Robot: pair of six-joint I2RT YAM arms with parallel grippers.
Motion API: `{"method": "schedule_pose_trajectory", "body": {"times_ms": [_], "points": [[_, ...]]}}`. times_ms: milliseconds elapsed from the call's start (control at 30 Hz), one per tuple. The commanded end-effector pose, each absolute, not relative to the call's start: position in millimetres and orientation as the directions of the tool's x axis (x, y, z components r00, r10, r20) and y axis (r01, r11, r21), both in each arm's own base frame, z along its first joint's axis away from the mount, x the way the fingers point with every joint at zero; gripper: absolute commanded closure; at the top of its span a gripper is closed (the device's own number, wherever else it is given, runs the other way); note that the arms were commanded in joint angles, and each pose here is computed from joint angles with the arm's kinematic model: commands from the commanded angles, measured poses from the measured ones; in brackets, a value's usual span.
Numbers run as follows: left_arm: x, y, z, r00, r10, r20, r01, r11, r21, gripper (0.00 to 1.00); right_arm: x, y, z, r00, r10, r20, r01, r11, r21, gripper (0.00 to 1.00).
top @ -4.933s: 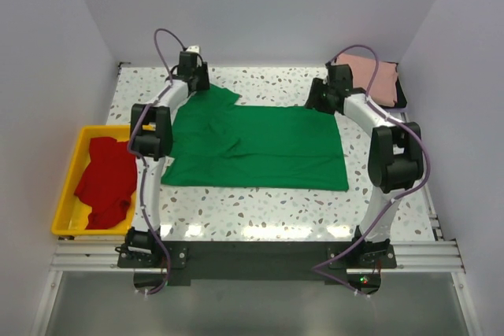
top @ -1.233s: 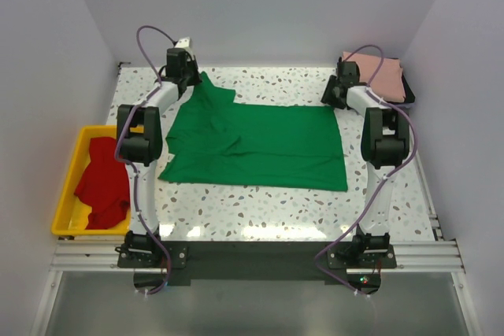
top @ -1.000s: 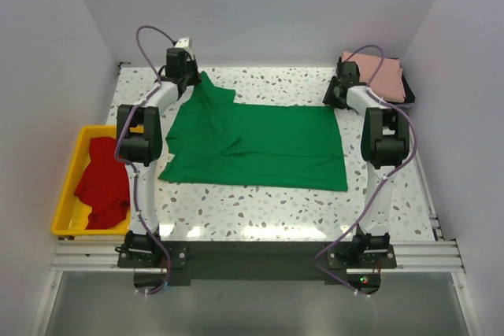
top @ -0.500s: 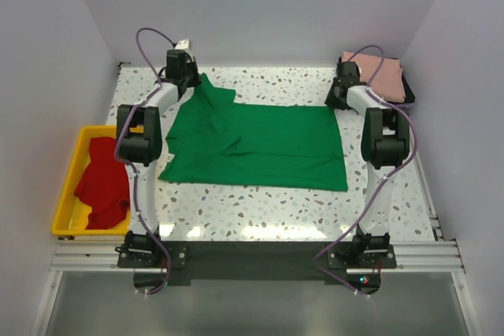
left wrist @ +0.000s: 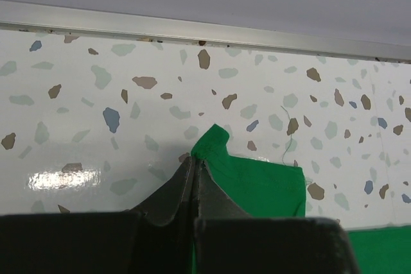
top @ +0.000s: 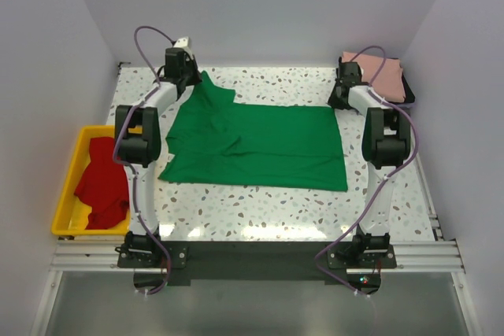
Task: Fold and stack the t-shirts
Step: Fold the tshirt
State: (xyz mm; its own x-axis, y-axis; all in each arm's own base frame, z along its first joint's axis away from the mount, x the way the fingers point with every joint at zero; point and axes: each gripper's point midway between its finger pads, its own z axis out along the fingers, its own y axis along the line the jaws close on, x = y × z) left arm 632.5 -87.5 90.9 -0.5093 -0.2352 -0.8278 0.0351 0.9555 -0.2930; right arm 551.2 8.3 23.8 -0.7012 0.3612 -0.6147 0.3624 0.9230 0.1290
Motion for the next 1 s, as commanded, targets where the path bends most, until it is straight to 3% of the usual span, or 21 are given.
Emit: {"method": "schedule_pose_trajectory", "body": {"times_ms": [0, 967], "points": [[641, -85, 156, -0.388, -0.269, -0.882, 0.079, 0.943, -0.323, 1.00, 536, 14, 25, -0.735, 0.376, -0.564, 0.363, 0.921, 0.142, 1.00], [582, -83, 210, -0.347, -0.321, -0.881, 0.084, 0.925, -0.370, 1.00, 506, -4, 95, -0.612, 0.448, -0.651, 0.426, 0.881, 0.205, 1.00]]}}
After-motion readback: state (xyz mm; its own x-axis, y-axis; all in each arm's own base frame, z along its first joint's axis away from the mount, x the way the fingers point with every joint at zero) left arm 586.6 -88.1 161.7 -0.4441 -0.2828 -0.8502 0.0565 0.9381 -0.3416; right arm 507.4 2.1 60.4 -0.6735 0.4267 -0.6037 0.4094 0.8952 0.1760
